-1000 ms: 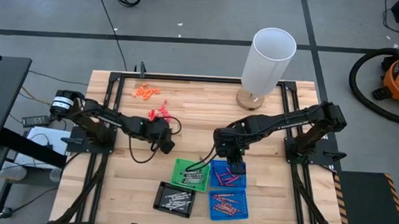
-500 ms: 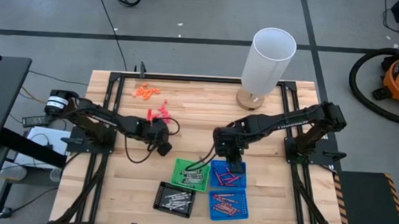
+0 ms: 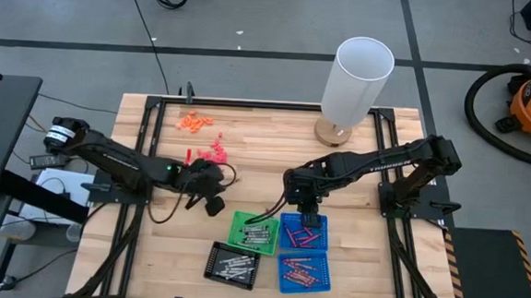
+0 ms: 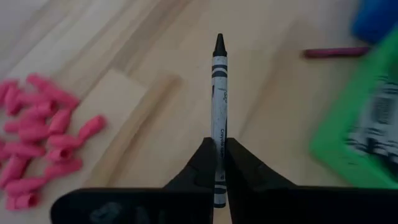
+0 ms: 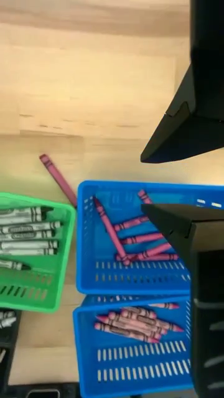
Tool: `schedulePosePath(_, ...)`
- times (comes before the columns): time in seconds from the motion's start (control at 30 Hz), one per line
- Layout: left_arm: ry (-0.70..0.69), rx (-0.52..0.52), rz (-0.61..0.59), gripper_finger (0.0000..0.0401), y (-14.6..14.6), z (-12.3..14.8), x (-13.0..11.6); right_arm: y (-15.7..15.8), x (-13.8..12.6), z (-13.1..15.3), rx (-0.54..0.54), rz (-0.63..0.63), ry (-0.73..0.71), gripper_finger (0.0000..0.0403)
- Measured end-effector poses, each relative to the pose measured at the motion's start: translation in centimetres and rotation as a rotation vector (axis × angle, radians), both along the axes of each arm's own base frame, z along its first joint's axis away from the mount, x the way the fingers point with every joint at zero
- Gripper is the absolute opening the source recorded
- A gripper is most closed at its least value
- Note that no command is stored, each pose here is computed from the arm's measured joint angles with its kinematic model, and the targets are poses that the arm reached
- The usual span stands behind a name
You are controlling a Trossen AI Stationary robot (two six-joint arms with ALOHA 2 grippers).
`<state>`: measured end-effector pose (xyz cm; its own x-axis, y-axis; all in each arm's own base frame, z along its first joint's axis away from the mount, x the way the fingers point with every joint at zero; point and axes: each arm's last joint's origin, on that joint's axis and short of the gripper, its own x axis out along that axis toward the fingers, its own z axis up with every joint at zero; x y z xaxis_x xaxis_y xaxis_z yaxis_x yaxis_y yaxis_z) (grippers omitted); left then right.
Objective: Sort crayons
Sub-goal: Put the black crayon into the green bin
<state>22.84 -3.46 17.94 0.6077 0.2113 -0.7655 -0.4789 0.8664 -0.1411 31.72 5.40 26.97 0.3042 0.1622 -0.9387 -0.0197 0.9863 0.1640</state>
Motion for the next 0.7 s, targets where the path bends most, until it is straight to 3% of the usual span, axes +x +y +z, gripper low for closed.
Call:
schedulePosePath(0.2,-0.113,0.01,-0.105,0.0013,-1.8,1.0,0.3,-0.4,-0.2,0.2,-0.049,-0.042,0.002,0.0123)
schedulePosePath(0.5,-0.231,-0.025,-0.192,0.0014,-4.2,1.9,0.5,-1.6,-2.0,2.5,-0.063,-0.295,-0.044,0.0123)
schedulePosePath(0.7,-0.304,-0.052,-0.23,0.0014,-5.4,2.1,0.9,-2.1,-3.0,4.1,-0.048,-0.363,-0.105,0.0123)
